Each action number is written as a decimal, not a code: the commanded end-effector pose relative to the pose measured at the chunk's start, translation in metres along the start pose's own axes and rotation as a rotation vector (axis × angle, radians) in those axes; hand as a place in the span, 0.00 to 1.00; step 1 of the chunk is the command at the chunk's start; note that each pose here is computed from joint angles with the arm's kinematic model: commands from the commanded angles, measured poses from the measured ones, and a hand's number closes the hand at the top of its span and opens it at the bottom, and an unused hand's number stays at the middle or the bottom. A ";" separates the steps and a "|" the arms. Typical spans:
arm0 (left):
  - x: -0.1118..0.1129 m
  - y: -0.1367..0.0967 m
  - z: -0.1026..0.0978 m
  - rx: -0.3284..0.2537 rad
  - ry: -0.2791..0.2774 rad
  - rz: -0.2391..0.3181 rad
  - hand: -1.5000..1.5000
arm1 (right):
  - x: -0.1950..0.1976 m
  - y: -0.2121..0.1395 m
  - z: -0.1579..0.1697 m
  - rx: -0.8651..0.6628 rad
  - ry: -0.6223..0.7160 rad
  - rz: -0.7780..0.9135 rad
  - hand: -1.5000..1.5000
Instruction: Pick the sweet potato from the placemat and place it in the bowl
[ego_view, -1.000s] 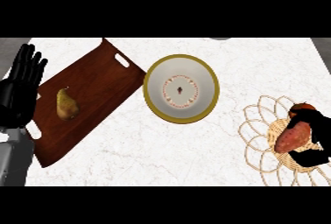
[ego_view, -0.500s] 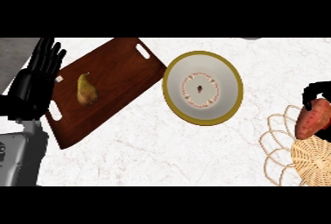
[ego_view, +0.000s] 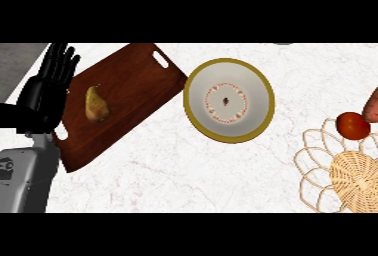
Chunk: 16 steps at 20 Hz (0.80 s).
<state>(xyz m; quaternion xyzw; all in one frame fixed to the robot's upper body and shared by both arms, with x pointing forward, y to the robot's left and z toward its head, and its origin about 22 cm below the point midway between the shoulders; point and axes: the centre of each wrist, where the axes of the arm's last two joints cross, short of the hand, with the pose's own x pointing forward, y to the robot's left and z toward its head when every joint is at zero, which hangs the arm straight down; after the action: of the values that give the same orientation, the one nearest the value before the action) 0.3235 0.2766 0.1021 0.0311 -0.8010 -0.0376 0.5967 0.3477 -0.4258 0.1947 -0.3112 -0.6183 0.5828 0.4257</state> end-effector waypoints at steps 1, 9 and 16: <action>0.000 -0.001 -0.003 0.011 0.003 0.003 0.50 | -0.010 -0.034 -0.006 -0.116 -0.162 -0.076 1.00; -0.009 0.002 0.001 0.044 0.035 -0.014 0.50 | -0.009 -0.062 -0.037 -0.183 -0.412 -0.294 1.00; -0.010 0.013 0.002 0.067 0.052 -0.024 0.50 | 0.023 -0.088 -0.081 -0.046 -0.510 -0.421 1.00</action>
<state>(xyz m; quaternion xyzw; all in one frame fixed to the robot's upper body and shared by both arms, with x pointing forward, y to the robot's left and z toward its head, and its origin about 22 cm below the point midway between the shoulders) 0.3257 0.2880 0.0966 0.0565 -0.7912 -0.0204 0.6086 0.4064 -0.4005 0.2636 -0.1598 -0.7668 0.4977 0.3725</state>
